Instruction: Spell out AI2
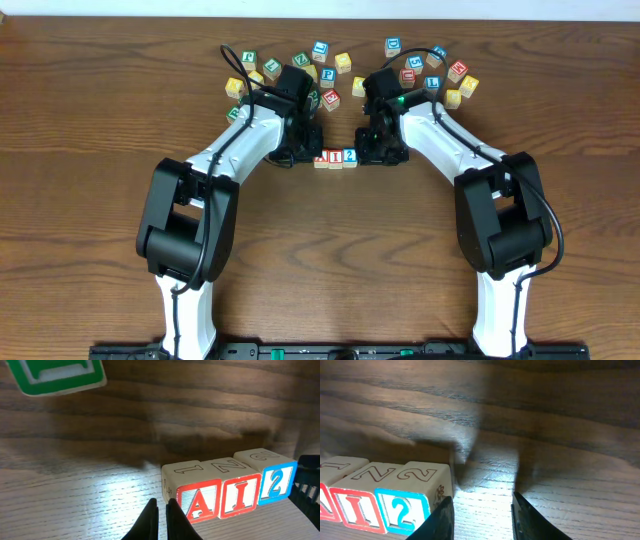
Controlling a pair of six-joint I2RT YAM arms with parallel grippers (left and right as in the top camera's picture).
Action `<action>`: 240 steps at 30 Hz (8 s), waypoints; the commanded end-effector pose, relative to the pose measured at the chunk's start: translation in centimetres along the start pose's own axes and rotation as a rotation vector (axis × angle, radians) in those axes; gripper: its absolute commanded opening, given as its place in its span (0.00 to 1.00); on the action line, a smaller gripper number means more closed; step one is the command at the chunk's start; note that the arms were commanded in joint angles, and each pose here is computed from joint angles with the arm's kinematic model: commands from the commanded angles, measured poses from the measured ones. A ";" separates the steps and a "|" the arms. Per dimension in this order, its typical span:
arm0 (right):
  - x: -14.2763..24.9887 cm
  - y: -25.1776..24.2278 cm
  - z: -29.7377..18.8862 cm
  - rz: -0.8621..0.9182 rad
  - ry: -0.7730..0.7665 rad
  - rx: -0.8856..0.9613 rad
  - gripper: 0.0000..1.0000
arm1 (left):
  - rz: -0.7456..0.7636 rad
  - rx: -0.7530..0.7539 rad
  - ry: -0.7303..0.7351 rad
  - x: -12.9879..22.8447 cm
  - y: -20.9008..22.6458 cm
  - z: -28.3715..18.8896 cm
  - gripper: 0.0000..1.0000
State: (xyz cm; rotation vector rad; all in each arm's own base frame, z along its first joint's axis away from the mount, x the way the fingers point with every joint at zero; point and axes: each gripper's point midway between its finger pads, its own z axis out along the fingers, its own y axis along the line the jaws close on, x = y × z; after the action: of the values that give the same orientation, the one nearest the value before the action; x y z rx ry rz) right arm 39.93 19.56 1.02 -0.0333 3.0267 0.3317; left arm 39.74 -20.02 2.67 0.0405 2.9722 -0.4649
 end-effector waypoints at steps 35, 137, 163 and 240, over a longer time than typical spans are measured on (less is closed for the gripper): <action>-0.8 -0.9 -1.9 -0.049 -0.006 0.021 0.34 | 0.019 -0.037 -0.018 -0.8 1.5 -0.7 0.08; 8.8 -9.0 -33.4 -0.220 -1.357 0.031 0.99 | -0.201 -0.295 -0.684 0.1 13.4 -32.9 0.98; 13.8 -11.8 -23.1 -0.232 -1.534 0.033 0.99 | -0.201 -0.295 -0.683 0.1 13.4 -32.9 0.98; 14.2 -12.5 -19.4 -0.196 -1.380 0.025 0.99 | -0.023 -0.286 -1.436 13.5 17.3 -23.1 0.98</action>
State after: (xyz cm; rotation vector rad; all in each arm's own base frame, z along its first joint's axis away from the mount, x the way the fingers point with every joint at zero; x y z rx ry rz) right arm 24.44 3.19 15.83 -0.0776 1.6413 0.1679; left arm 24.39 3.38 17.54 -0.2542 1.6112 -0.0110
